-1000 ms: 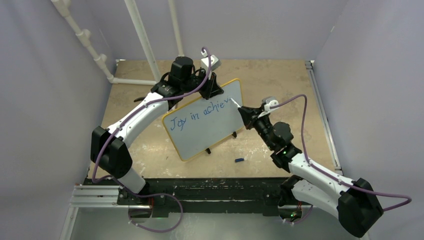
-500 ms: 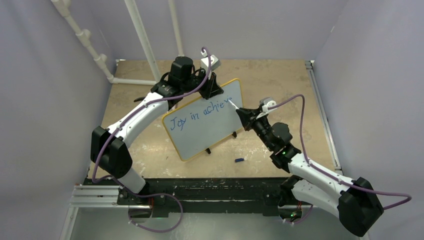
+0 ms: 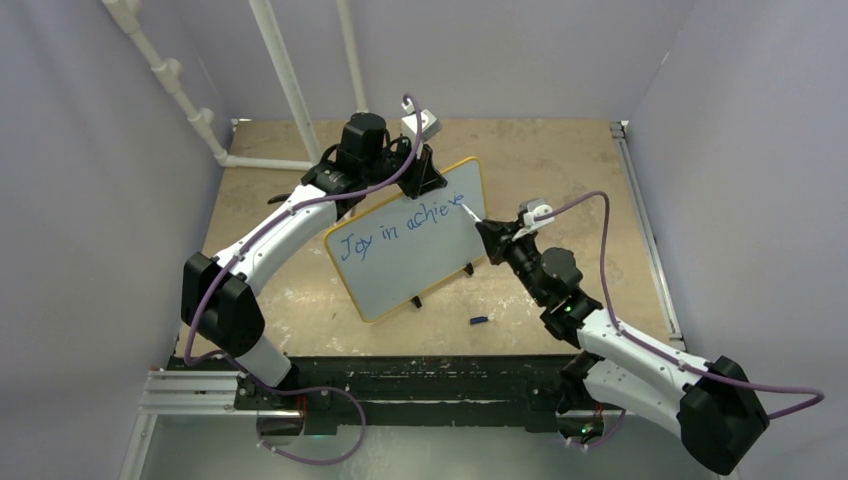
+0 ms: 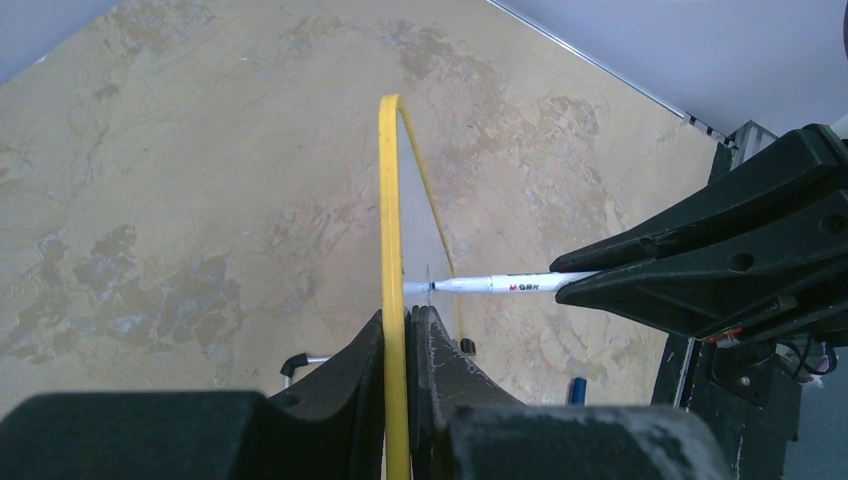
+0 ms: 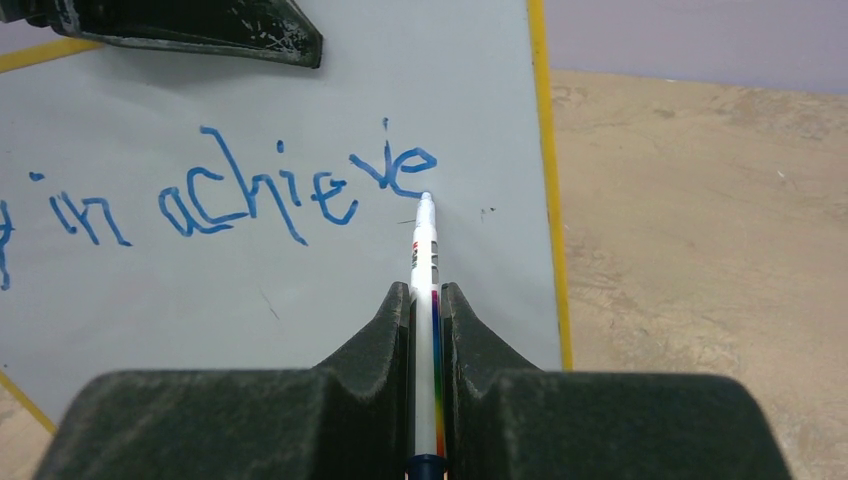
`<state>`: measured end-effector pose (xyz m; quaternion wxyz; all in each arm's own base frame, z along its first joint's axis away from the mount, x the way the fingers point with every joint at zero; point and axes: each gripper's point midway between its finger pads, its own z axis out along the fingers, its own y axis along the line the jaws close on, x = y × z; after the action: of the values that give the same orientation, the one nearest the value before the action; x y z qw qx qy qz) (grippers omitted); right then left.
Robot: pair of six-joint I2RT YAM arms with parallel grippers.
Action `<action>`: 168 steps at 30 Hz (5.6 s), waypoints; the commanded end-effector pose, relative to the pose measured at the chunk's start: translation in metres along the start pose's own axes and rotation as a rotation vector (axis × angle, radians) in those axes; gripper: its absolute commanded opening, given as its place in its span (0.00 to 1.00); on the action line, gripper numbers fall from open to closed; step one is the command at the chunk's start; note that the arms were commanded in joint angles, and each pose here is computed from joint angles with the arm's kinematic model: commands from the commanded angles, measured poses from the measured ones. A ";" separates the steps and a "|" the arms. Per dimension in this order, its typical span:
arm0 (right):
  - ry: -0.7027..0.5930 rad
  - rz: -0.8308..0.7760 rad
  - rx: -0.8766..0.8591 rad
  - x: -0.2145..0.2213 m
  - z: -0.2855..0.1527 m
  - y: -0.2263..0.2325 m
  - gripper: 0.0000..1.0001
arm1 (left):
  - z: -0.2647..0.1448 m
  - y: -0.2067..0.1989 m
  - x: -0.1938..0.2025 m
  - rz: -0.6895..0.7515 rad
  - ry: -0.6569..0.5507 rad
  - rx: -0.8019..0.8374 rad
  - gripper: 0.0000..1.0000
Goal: Write a sentence on the whiteboard
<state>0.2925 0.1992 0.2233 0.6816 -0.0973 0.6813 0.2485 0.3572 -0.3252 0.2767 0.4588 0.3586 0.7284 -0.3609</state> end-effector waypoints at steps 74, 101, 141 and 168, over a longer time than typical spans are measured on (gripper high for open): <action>-0.137 0.025 0.052 -0.045 0.009 -0.003 0.00 | -0.002 0.006 0.003 0.026 0.008 -0.019 0.00; -0.063 0.037 0.112 -0.022 0.011 -0.014 0.00 | -0.004 0.005 0.001 0.029 0.003 -0.019 0.00; -0.158 0.086 0.188 -0.052 0.019 -0.022 0.00 | -0.004 0.005 0.002 0.028 0.005 -0.015 0.00; -0.040 0.105 0.213 -0.004 0.004 -0.032 0.00 | -0.004 0.005 0.000 0.025 0.000 -0.018 0.00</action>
<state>0.3137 0.1743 0.2281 0.6954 0.0118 0.6863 0.2128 0.3590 -0.3234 0.2765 0.4598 0.3559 0.7300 -0.3591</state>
